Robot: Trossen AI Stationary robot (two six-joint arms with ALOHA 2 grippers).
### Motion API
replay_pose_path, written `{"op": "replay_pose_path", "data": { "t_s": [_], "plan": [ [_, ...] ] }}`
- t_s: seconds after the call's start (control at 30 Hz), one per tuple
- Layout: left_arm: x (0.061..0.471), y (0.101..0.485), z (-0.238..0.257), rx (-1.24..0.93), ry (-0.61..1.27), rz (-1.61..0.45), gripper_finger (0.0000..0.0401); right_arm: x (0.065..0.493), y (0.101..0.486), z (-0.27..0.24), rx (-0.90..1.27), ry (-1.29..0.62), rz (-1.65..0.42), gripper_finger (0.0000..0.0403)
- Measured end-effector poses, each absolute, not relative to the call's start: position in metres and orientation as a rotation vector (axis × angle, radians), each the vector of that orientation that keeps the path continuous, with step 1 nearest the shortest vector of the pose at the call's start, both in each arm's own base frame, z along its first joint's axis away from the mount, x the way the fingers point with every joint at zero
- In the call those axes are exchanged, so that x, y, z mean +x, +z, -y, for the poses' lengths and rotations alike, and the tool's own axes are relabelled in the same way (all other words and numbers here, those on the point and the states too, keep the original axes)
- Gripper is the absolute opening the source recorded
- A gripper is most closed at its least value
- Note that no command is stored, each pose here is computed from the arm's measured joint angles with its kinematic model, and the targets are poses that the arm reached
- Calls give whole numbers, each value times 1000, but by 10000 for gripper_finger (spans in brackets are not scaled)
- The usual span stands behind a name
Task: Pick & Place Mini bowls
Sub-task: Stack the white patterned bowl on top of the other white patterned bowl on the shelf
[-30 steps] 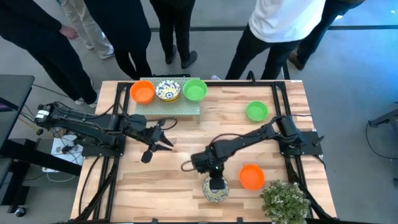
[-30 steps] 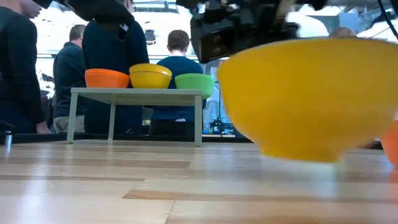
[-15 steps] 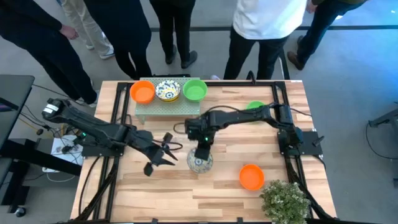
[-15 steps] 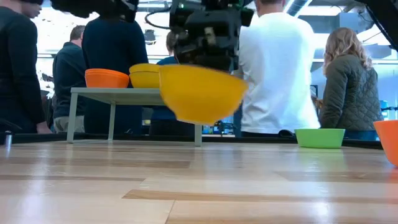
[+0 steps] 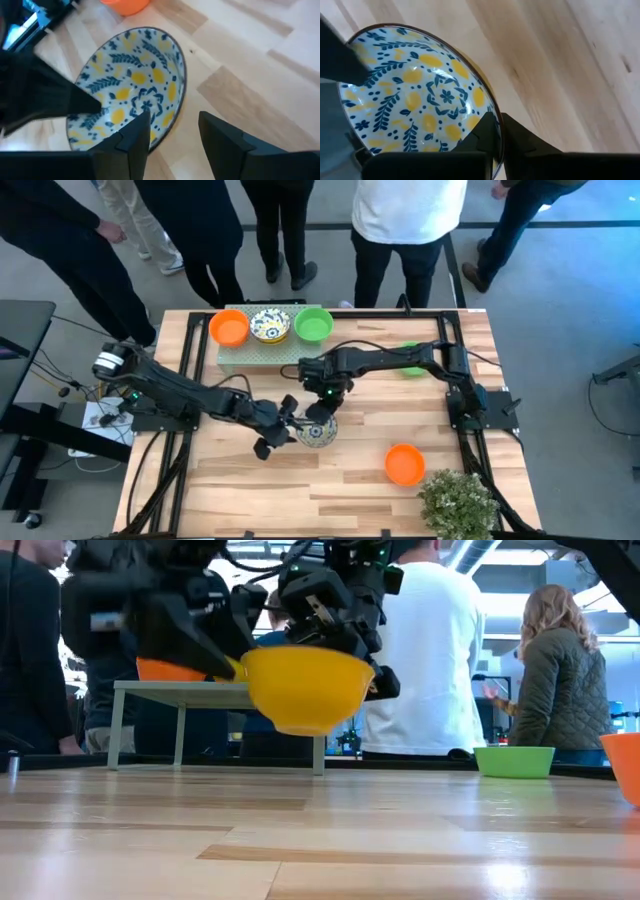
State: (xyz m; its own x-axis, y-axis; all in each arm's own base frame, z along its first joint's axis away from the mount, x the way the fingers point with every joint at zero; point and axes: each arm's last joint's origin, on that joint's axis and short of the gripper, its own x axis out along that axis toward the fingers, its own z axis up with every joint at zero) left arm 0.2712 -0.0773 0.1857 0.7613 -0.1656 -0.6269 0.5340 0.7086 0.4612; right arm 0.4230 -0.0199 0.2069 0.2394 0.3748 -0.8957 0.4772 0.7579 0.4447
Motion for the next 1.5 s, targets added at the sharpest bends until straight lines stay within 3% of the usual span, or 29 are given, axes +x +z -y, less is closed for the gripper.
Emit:
{"op": "replay_pose_path", "data": {
  "t_s": [0.37,0.77,1.2,1.5],
  "plan": [
    [279,173,79,778,-420,-596,139,423,207,19,821,-84,-1369,18],
    [280,173,80,864,-473,-556,14,427,211,22,857,0,-1327,77],
    [268,166,95,690,-536,-660,17,431,212,22,806,85,-1279,147],
    [250,167,113,574,-582,-753,17,433,213,21,790,90,-1266,164]
  ]
}}
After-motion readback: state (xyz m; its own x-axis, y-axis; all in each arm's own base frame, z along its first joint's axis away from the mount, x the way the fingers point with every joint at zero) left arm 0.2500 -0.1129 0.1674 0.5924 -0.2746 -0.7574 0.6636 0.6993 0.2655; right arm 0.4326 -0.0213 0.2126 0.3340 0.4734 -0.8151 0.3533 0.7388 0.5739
